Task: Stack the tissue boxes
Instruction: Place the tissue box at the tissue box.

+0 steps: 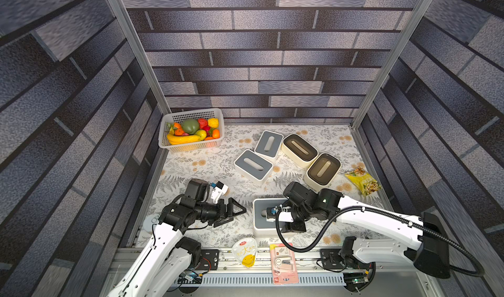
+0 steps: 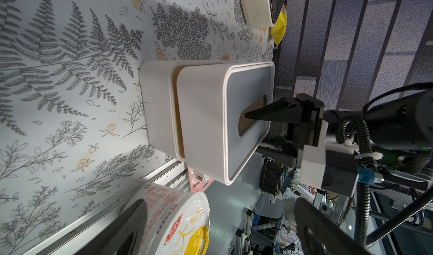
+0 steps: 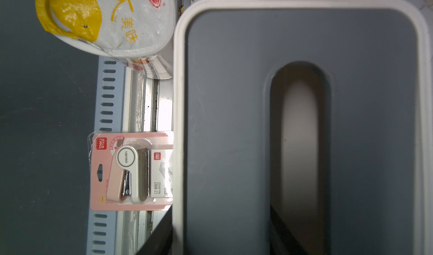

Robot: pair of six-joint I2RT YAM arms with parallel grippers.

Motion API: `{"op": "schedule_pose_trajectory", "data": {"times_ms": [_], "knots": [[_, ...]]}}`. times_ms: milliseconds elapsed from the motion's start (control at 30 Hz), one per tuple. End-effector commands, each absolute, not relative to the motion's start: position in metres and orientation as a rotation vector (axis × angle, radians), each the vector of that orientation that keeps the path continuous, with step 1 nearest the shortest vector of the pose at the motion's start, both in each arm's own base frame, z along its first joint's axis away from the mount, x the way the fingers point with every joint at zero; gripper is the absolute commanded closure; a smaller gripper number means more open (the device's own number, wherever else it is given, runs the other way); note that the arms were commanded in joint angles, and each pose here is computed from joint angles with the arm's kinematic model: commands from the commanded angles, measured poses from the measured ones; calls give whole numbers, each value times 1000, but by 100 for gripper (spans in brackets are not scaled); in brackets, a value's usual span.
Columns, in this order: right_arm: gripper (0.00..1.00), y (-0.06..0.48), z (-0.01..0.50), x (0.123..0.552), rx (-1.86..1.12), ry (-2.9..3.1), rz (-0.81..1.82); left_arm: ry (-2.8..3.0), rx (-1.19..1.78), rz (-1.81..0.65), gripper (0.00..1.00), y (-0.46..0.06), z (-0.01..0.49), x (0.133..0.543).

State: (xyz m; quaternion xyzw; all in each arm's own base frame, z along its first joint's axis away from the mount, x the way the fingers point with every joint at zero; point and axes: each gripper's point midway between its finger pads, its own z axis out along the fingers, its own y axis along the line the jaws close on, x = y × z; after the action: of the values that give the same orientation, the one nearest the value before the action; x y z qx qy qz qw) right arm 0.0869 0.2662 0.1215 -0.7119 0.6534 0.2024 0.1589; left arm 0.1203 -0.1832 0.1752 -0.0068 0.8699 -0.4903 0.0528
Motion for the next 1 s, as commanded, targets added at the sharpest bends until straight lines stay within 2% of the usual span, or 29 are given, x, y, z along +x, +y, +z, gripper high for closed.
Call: {"op": "schedule_pose_trajectory", "data": {"times_ms": [0, 567, 967], "knots": [[56, 273, 124, 87, -2034, 1823, 584, 2653, -19, -1494, 0, -183, 173, 117], [55, 274, 119, 88, -2042, 1842, 576, 2648, -9, -1498, 0, -184, 174, 116], [50, 274, 117, 87, -2042, 1860, 583, 2646, 1, -1498, 0, -184, 174, 115]]}}
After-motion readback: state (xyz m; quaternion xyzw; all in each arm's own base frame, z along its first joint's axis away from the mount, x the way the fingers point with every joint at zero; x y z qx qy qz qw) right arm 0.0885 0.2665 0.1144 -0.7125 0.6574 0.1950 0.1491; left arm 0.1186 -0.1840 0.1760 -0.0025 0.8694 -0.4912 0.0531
